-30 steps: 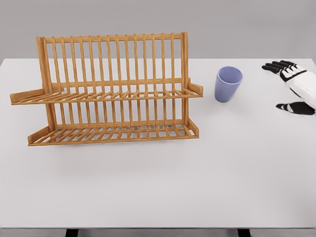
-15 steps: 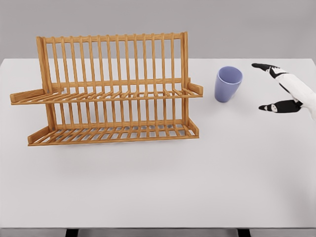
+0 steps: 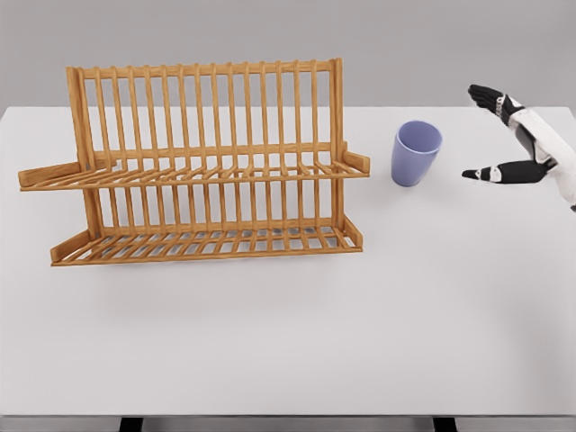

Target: Right arm put cup on second shelf

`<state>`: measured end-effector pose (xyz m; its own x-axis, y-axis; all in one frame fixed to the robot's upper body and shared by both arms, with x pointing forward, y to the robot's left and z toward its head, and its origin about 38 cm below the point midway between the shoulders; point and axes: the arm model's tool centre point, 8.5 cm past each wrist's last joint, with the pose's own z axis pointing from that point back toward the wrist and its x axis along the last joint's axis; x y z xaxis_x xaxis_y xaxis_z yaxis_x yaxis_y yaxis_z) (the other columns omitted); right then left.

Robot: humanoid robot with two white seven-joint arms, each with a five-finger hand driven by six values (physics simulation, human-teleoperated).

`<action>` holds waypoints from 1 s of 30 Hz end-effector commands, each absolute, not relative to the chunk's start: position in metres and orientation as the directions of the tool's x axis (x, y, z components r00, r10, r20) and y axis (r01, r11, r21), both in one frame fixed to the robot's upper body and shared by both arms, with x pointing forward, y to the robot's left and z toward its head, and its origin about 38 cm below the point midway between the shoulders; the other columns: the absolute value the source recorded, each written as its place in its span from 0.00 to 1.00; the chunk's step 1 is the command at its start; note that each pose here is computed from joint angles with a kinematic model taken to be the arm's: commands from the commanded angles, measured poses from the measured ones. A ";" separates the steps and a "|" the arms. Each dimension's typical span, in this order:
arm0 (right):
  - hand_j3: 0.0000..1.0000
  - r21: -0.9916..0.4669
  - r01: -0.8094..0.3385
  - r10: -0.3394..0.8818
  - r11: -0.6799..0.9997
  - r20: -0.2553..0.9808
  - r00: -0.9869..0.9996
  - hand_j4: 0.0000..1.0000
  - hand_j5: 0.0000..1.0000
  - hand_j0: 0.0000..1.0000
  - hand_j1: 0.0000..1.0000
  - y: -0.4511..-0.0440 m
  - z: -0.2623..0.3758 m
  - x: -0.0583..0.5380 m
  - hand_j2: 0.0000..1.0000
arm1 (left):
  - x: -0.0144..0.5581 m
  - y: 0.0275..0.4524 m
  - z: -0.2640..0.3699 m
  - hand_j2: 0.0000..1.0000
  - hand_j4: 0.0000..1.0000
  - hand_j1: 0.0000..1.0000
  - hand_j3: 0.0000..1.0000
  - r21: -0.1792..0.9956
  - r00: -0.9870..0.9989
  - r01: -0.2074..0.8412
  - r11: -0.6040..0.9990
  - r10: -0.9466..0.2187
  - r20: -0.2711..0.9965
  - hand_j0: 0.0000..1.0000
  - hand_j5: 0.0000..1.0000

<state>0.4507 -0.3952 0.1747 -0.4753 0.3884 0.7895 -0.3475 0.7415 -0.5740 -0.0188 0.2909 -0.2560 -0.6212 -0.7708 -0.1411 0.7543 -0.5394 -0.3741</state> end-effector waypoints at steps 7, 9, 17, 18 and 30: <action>1.00 -0.431 -0.381 0.303 0.818 0.886 -0.351 1.00 1.00 1.00 1.00 -0.385 0.147 0.466 1.00 | -0.019 0.291 -0.256 1.00 1.00 1.00 1.00 -0.375 -0.622 0.754 -0.539 -0.771 -0.141 1.00 1.00; 1.00 -0.408 -0.384 0.296 0.828 0.900 -0.319 1.00 1.00 1.00 1.00 -0.387 0.141 0.466 1.00 | -0.019 0.291 -0.256 1.00 1.00 1.00 1.00 -0.375 -0.622 0.754 -0.539 -0.771 -0.141 1.00 1.00; 1.00 -0.309 -0.411 0.248 0.858 0.949 -0.194 1.00 1.00 1.00 1.00 -0.377 0.132 0.477 1.00 | -0.019 0.291 -0.256 1.00 1.00 1.00 1.00 -0.375 -0.622 0.754 -0.539 -0.771 -0.141 1.00 1.00; 1.00 -0.304 -0.413 0.246 0.858 0.951 -0.188 1.00 1.00 1.00 1.00 -0.376 0.132 0.478 1.00 | -0.019 0.291 -0.256 1.00 1.00 1.00 1.00 -0.375 -0.622 0.754 -0.539 -0.771 -0.141 1.00 1.00; 1.00 -0.244 -0.415 0.208 0.877 0.969 -0.131 1.00 1.00 1.00 1.00 -0.368 0.115 0.485 1.00 | -0.019 0.291 -0.256 1.00 1.00 1.00 1.00 -0.375 -0.622 0.754 -0.539 -0.771 -0.141 1.00 1.00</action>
